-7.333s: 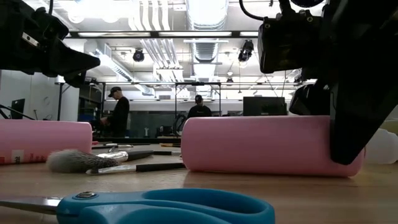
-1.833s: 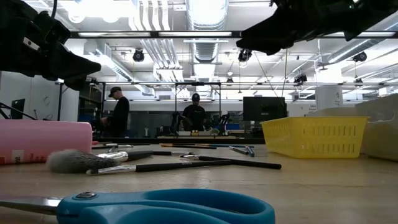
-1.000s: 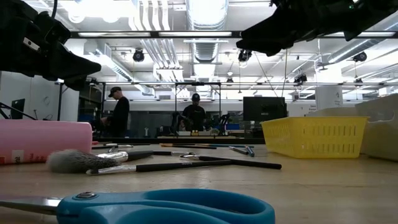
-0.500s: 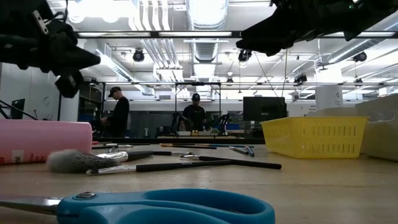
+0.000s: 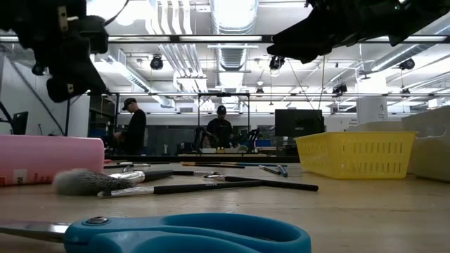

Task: Pick & Place Paint Supplies
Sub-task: Put the pink paint bottle into the gray bin

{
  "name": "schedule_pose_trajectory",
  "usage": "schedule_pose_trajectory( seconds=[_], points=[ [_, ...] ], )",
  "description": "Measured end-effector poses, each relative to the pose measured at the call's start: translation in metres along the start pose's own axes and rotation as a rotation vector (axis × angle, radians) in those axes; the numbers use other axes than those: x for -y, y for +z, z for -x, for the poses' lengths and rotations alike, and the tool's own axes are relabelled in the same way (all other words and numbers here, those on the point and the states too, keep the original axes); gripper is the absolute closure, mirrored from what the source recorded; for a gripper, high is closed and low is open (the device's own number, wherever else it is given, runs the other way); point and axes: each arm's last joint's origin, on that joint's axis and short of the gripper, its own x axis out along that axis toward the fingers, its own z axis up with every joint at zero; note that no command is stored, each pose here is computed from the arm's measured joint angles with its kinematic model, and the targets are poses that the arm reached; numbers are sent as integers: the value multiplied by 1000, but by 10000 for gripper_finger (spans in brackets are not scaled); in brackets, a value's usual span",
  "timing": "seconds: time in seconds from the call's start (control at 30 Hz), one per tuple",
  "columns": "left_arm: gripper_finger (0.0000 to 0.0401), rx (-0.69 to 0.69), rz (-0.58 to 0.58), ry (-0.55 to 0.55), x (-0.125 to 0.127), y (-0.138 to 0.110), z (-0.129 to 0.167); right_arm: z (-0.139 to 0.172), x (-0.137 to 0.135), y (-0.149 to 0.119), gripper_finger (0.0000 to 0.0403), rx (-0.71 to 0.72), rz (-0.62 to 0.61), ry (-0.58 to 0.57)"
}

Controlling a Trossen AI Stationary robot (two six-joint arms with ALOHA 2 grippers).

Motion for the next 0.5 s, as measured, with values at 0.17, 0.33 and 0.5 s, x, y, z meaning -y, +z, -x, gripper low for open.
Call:
schedule_pose_trajectory(
  seconds=[0.17,0.33,0.5],
  points=[
    [398,-144,-12,82,37,6,-16,0,0,0,106,0,-1,0],
    [398,-222,35,191,65,0,-31,0,0,0,106,0,-2,0],
    [398,-271,95,315,73,-8,-46,0,0,0,106,0,0,0]
  ],
)
